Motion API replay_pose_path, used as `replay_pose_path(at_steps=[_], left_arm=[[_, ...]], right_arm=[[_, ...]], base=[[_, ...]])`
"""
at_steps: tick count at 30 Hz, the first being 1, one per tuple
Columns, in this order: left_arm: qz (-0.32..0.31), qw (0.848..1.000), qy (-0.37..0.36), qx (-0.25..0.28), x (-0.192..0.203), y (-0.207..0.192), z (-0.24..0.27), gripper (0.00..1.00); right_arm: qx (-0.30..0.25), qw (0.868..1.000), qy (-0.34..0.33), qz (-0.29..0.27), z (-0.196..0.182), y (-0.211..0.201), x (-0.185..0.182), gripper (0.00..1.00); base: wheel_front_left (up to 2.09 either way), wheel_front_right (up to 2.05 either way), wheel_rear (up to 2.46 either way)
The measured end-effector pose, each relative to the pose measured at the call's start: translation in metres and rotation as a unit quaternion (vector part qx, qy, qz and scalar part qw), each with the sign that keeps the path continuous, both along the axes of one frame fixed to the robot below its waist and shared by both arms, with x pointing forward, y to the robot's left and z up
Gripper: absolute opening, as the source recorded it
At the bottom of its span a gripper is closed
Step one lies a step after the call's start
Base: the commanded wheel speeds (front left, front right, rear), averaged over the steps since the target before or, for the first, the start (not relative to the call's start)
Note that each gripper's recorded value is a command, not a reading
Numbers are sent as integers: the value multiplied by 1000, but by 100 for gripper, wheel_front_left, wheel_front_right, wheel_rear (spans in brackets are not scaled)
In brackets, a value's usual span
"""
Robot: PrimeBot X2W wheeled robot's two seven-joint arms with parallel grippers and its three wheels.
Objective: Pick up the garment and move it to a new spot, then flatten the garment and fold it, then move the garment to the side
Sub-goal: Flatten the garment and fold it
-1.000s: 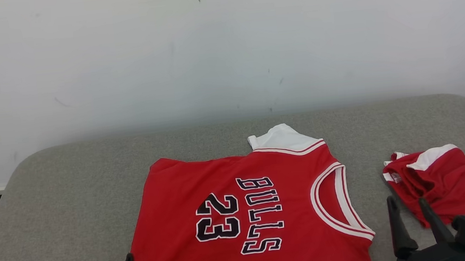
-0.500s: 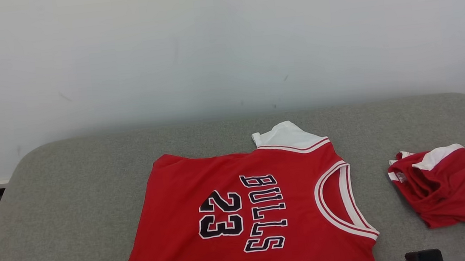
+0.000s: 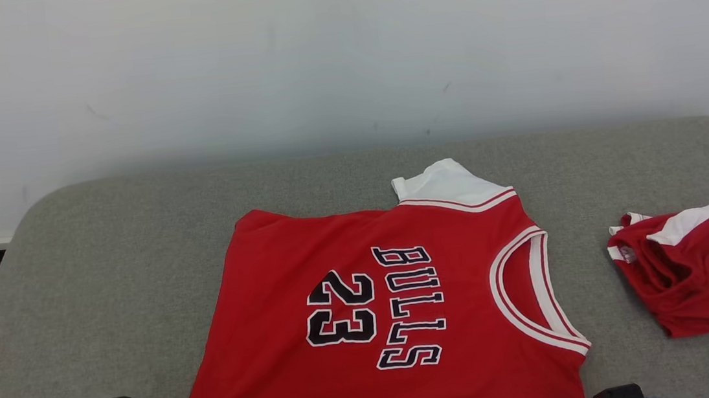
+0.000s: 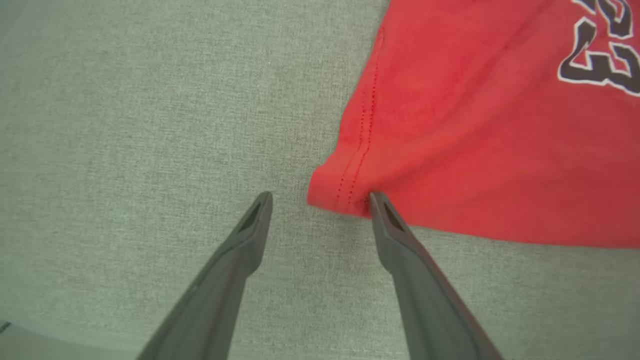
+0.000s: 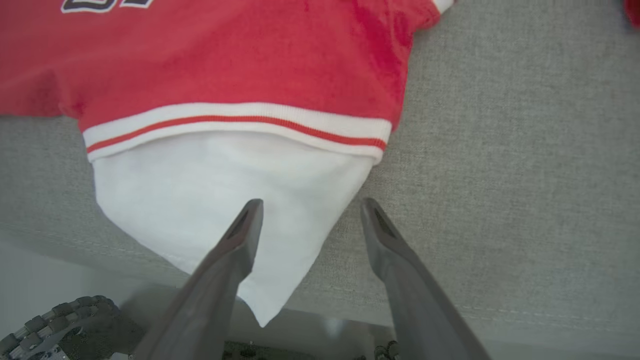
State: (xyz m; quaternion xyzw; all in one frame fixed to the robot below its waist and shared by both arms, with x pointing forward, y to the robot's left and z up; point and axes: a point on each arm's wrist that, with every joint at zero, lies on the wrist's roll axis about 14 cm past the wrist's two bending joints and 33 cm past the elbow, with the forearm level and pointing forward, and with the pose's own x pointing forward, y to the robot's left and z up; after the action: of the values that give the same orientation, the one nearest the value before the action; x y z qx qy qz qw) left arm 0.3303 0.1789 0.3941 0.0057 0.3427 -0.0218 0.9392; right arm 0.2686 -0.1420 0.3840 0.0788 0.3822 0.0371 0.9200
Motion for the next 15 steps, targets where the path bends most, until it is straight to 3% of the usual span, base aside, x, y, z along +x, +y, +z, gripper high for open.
replay_pose_path(at_steps=[15], left_arm=[[-15, 998, 54, 33, -1, 5, -21, 100]], right_arm=[[-11, 998, 64, 18, -22, 9, -5, 100]], base=[[0, 0, 0]])
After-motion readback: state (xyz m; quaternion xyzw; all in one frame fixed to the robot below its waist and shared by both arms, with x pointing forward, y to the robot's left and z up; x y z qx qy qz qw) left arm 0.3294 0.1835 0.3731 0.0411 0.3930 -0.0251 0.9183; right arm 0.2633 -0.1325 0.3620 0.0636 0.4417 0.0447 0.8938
